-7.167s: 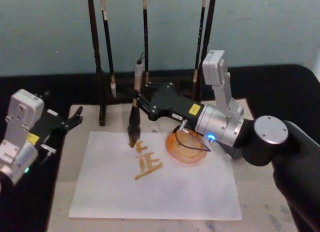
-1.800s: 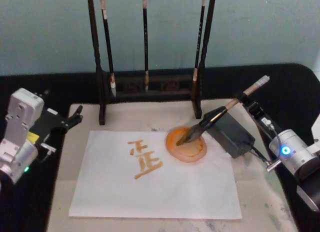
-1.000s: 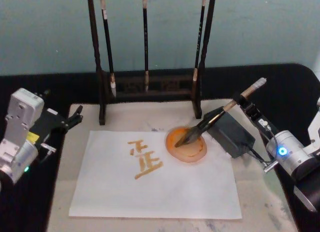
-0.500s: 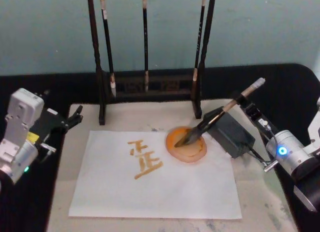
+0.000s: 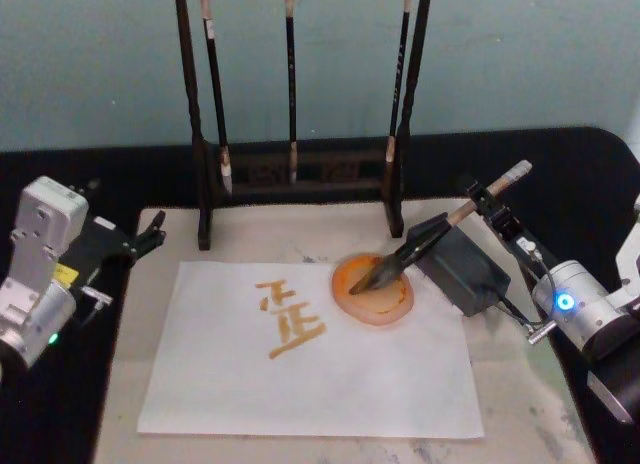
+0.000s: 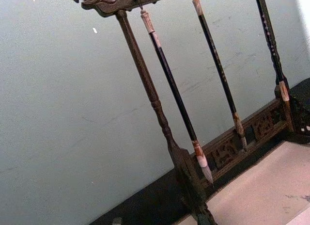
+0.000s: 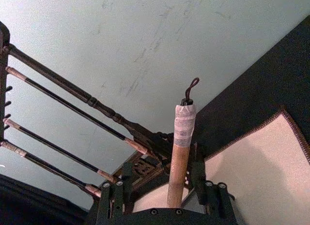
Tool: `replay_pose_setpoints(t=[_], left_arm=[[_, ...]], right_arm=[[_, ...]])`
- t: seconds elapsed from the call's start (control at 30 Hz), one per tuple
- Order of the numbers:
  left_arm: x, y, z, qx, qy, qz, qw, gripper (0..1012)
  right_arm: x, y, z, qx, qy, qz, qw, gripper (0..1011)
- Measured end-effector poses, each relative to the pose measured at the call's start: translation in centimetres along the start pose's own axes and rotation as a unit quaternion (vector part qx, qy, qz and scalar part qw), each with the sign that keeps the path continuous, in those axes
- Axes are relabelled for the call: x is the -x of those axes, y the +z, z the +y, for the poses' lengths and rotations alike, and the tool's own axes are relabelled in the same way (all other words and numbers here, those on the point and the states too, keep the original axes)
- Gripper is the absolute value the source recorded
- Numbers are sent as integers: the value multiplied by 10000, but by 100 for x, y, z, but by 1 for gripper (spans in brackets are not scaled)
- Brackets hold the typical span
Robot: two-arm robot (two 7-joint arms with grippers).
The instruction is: Pick up the brush from the inkstone, write on the paper, then place the brush back to its original position.
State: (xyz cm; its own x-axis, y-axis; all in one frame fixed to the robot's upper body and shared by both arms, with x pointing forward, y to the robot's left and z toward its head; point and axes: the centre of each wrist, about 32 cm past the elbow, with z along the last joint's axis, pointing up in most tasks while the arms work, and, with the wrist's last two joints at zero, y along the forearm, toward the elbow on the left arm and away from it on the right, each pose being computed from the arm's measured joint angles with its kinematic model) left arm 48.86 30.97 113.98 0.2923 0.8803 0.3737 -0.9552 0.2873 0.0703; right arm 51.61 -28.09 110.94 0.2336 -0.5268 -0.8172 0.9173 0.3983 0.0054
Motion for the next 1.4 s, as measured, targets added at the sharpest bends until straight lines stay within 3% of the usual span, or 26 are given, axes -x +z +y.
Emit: replay_pose_setpoints(t=[0.3, 0.7, 1.17, 1.23, 1.3, 1.37, 1.4], left_arm=[[0, 0, 0, 0, 0, -1, 10000, 1010], [0, 0, 0, 0, 0, -1, 10000, 1010], [0, 0, 0, 0, 0, 0, 10000, 1010], [0, 0, 0, 0, 0, 0, 10000, 1010], [0, 0, 0, 0, 0, 0, 10000, 1010], [0, 0, 0, 0, 1, -1, 10000, 1010], [0, 0, 0, 0, 0, 0, 10000, 1010]], right_arm=[[0, 0, 0, 4, 2, 1, 10000, 1000], [-3, 2, -25, 11, -9, -50, 10000, 1000], [65, -7, -294, -124, -179, -224, 9995, 1000], [83, -8, -328, -129, -203, -316, 9992, 1000], [121, -13, -374, -131, -222, -591, 9979, 1000], [169, -18, -395, -126, -218, -936, 9953, 1000], [199, -18, -401, -122, -229, -1244, 9919, 1000]])
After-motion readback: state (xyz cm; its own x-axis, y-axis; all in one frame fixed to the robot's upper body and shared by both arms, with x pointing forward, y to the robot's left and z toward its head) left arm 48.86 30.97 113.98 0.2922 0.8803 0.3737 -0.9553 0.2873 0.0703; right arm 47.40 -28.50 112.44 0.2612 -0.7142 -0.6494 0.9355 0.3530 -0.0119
